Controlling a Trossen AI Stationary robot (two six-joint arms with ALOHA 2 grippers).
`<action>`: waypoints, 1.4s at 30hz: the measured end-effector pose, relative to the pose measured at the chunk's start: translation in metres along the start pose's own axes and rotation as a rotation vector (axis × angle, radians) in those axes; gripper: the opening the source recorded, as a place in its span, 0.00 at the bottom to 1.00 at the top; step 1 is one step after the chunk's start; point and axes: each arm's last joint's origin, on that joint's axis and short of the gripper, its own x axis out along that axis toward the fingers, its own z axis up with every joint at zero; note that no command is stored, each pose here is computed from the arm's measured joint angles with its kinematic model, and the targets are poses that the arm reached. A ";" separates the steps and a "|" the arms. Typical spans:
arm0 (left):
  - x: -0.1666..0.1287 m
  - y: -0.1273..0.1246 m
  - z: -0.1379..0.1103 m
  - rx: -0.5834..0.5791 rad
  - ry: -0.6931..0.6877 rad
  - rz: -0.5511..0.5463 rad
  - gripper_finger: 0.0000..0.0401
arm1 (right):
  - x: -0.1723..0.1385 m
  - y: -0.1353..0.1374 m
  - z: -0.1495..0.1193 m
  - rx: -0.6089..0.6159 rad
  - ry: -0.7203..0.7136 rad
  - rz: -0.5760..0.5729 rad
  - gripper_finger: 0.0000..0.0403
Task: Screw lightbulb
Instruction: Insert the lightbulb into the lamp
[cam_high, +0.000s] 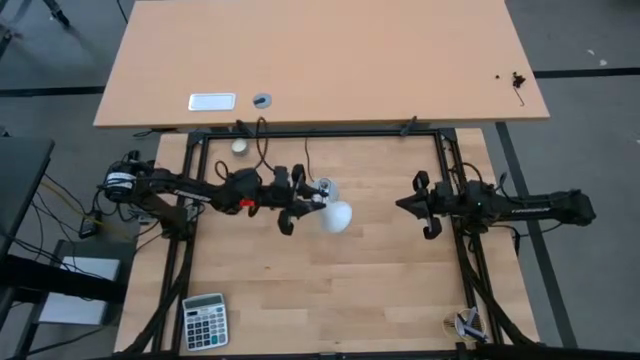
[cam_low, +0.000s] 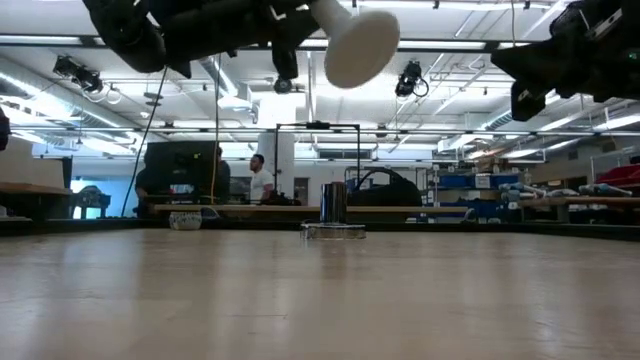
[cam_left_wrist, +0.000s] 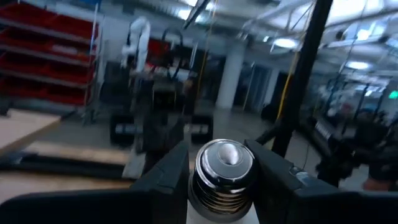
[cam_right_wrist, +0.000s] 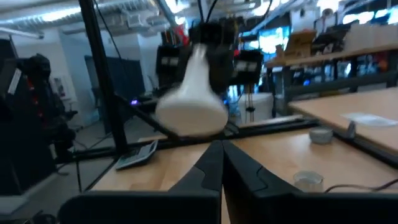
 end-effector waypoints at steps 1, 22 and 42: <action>-0.001 0.002 0.003 -0.003 -0.020 -0.008 0.31 | 0.003 0.001 0.001 0.002 0.016 0.003 0.02; -0.007 0.014 0.017 -0.005 -0.088 -0.093 0.31 | 0.133 0.019 0.047 -0.108 0.213 0.009 0.02; -0.014 0.028 0.002 -0.070 0.077 -0.114 0.22 | 0.130 0.019 0.081 -0.124 0.055 -0.082 0.02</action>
